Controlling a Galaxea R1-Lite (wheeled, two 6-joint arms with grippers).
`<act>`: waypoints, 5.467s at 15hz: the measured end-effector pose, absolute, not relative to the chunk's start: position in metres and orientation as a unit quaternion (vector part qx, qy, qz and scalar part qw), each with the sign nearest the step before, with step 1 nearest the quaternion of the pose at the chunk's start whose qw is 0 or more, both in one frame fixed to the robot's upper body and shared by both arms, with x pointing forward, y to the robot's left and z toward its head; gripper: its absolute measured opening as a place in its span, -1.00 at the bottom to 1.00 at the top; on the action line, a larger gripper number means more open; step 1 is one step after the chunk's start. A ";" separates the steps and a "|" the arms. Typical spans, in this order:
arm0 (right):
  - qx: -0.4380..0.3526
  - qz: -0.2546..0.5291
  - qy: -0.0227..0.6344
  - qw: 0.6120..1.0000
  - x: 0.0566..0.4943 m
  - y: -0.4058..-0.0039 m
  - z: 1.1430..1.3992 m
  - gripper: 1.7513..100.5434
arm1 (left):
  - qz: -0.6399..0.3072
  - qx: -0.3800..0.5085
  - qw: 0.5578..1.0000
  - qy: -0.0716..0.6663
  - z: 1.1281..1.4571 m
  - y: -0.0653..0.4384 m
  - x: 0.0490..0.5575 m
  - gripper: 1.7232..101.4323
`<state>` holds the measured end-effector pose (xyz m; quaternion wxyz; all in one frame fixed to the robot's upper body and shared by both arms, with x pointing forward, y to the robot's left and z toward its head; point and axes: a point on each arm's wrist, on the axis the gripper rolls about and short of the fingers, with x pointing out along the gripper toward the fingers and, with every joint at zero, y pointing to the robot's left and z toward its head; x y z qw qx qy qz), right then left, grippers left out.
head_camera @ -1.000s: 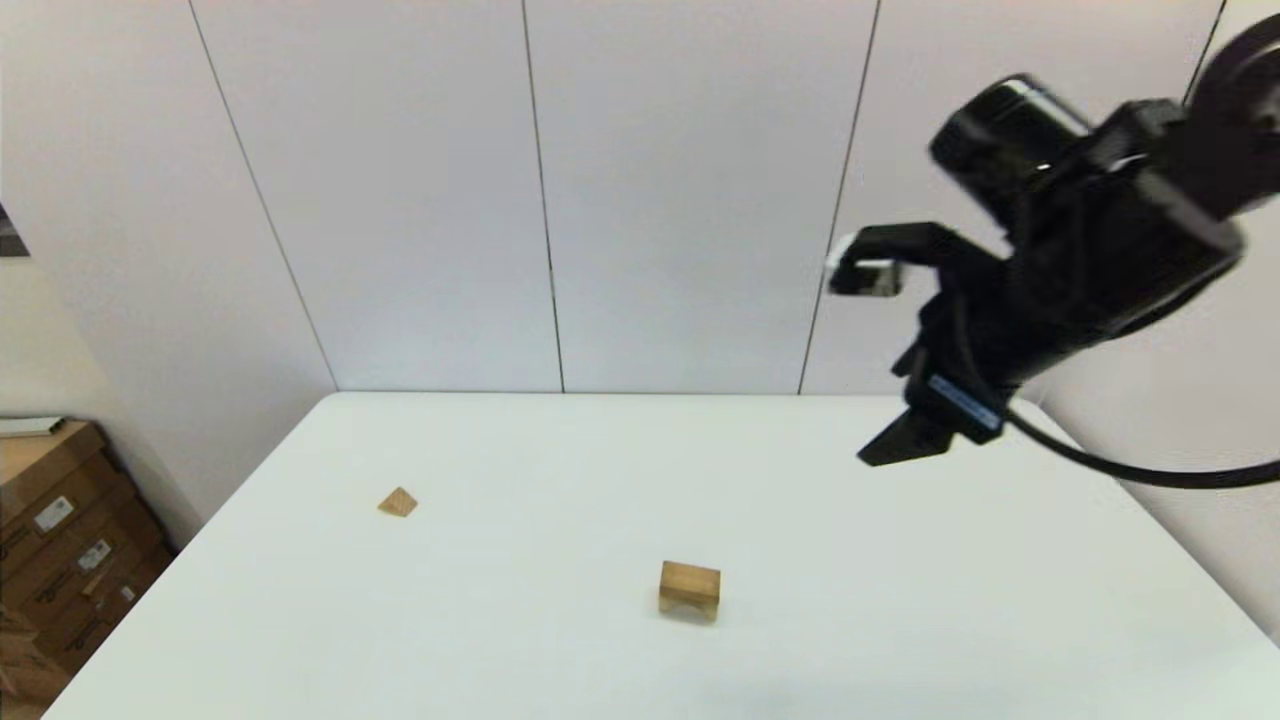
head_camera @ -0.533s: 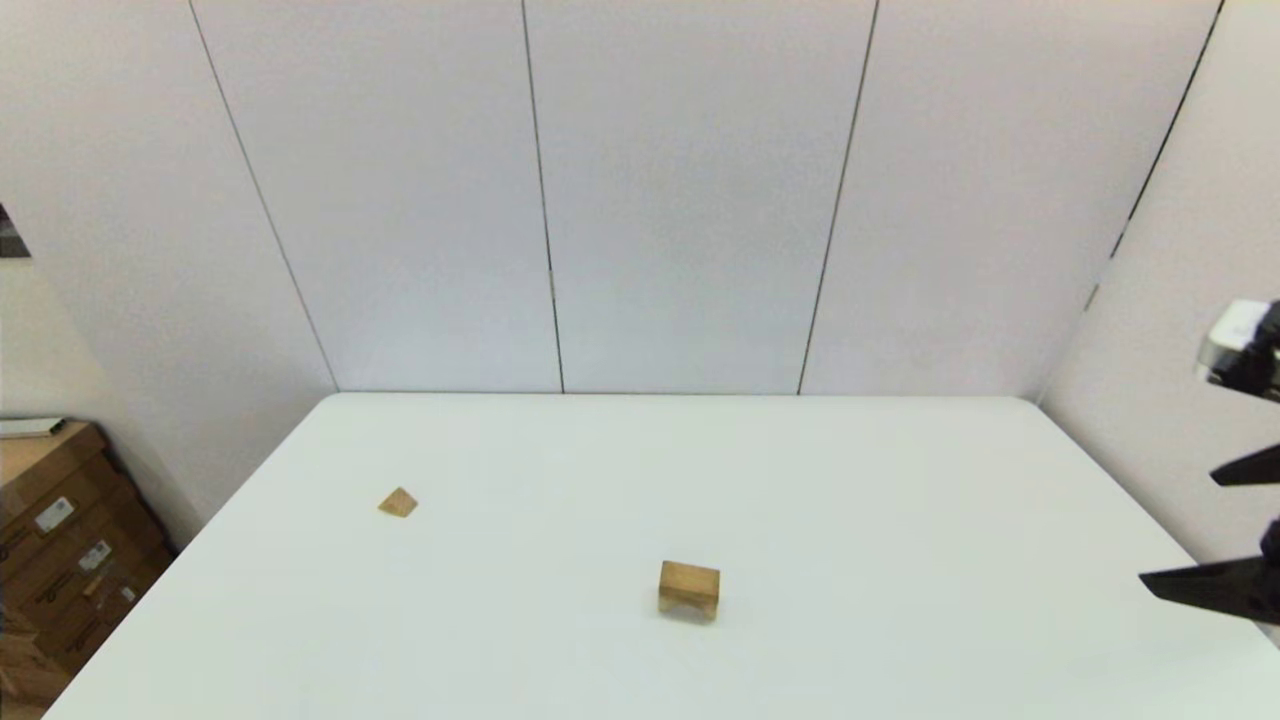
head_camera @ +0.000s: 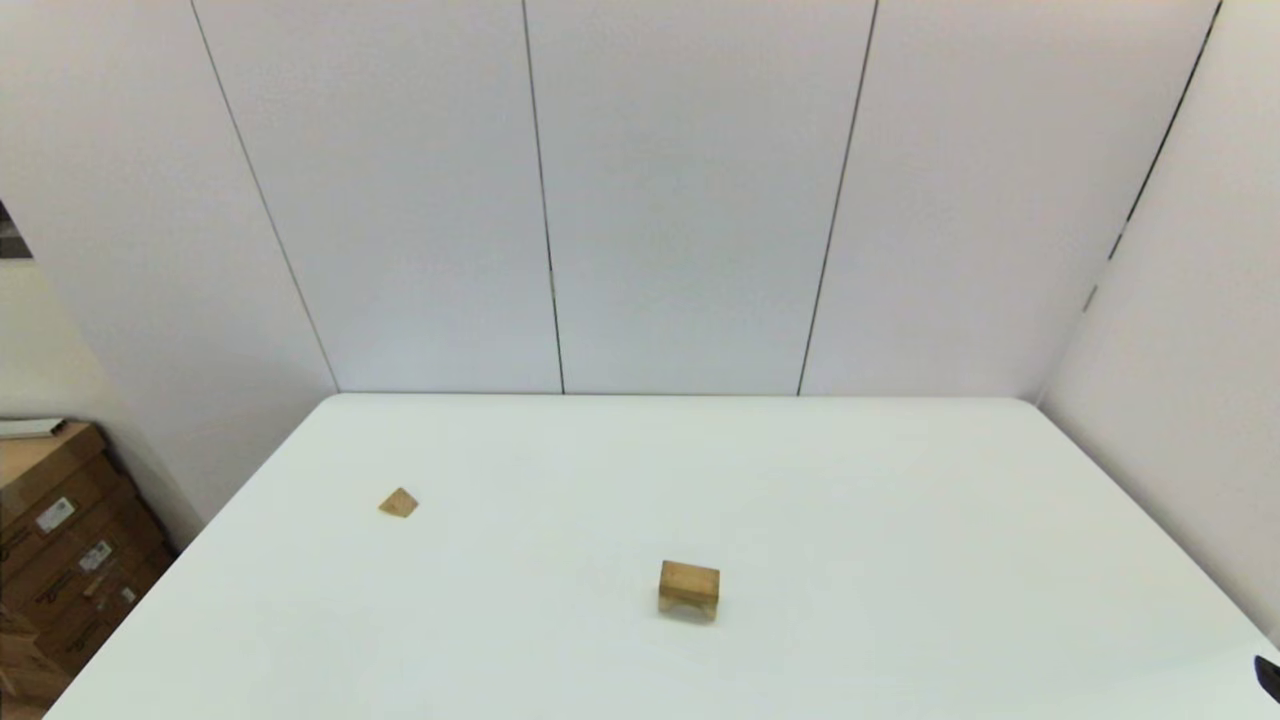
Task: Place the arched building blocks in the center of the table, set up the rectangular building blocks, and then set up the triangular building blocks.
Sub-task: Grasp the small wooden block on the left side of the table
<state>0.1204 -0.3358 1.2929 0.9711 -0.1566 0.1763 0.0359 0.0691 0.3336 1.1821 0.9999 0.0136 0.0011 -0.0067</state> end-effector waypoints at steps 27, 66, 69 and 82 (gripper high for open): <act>-0.007 0.011 -0.002 1.000 0.069 -0.336 1.182 0.94 | -0.007 0.014 1.000 0.001 1.182 0.334 0.069 0.93; -0.007 0.011 -0.001 1.000 0.069 -0.336 1.182 0.94 | 0.020 -0.049 0.919 0.391 1.324 0.331 0.386 0.93; -0.007 0.011 -0.001 1.000 0.069 -0.336 1.182 0.94 | 0.096 -0.131 0.874 0.457 1.280 0.330 0.449 0.93; -0.007 0.011 -0.001 1.000 0.069 -0.336 1.182 0.94 | 0.291 -0.341 0.733 0.511 1.166 0.314 0.535 0.93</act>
